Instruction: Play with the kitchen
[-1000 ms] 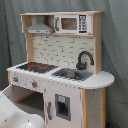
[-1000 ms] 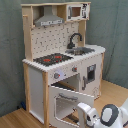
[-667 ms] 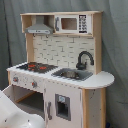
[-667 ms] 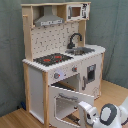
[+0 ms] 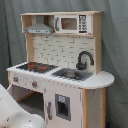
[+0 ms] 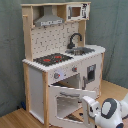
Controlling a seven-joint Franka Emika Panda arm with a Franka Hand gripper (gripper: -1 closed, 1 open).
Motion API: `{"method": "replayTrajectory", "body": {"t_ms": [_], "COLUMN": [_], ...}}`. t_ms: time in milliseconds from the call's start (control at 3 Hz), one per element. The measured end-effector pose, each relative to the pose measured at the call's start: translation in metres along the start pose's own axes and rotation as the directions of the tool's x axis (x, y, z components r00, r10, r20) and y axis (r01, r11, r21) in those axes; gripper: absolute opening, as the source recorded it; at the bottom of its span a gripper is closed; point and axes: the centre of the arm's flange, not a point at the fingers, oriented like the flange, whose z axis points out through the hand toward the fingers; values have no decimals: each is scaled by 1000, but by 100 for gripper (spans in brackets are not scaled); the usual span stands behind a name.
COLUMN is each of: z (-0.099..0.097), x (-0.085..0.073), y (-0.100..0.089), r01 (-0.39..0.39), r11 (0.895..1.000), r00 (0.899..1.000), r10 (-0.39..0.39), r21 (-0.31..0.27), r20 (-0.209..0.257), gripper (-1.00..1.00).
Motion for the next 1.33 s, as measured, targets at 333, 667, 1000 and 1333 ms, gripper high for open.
{"method": "replayTrajectory", "body": {"t_ms": [333,667,1000,1333], "z": [29,95,153,182], "x": [-17,-20,-28,-26], "y": [24,54,85,106], "r01": [-31,-54,-60,-60], "r11": [998,989,976,972], "r00": [998,988,975,968], "r10": [33,73,102,112], "r21": [-46,-139,-211,-226], "r20": [54,135,196,225], "gripper": [100,100,100,100]}}
